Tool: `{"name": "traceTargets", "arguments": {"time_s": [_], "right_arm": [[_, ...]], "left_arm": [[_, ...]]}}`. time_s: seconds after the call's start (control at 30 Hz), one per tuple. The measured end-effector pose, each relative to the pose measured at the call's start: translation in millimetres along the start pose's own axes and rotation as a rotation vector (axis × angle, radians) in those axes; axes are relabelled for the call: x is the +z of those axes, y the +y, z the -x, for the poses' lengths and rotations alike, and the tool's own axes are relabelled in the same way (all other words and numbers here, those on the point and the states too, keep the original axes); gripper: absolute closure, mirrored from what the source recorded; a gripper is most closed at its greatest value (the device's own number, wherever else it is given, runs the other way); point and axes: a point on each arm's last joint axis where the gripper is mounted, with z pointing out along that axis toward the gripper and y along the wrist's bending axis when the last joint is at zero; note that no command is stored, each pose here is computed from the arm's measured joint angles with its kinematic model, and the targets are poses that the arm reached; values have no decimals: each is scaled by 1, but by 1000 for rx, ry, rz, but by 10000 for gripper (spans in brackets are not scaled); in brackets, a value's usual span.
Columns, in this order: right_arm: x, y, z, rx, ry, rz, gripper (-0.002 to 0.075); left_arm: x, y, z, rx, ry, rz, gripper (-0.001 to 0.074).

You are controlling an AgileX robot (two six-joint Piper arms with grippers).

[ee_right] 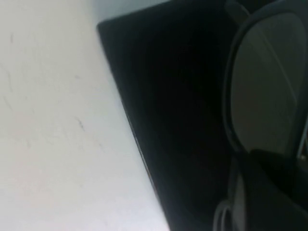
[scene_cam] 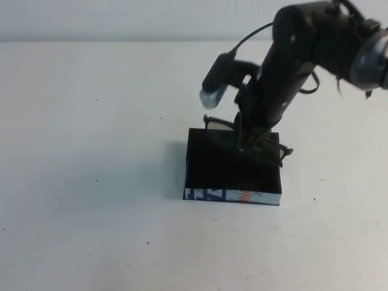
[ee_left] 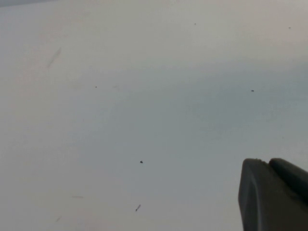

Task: Take glasses out of glasses case
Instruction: Pick up the glasses from the glasses case, then place the glasses on the table

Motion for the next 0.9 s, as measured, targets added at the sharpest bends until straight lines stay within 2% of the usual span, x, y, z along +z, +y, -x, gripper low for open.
{"name": "traceTargets", "arguments": {"time_s": [0.23, 0.33, 0.5, 0.67, 0.9], "right_arm": [[-59, -17, -34, 504, -101, 39, 678], [-61, -17, -67, 691, -33, 28, 678], [-50, -6, -129, 977, 153, -78, 678], [-25, 5, -156, 1083, 111, -158, 678], [8, -2, -160, 1100, 11, -197, 678]], "left_arm": [[0, 0, 0, 0, 0, 0, 739], [0, 0, 0, 0, 0, 0, 739], [0, 0, 0, 0, 0, 0, 739], [0, 0, 0, 0, 0, 0, 739], [0, 0, 0, 0, 0, 0, 739]]}}
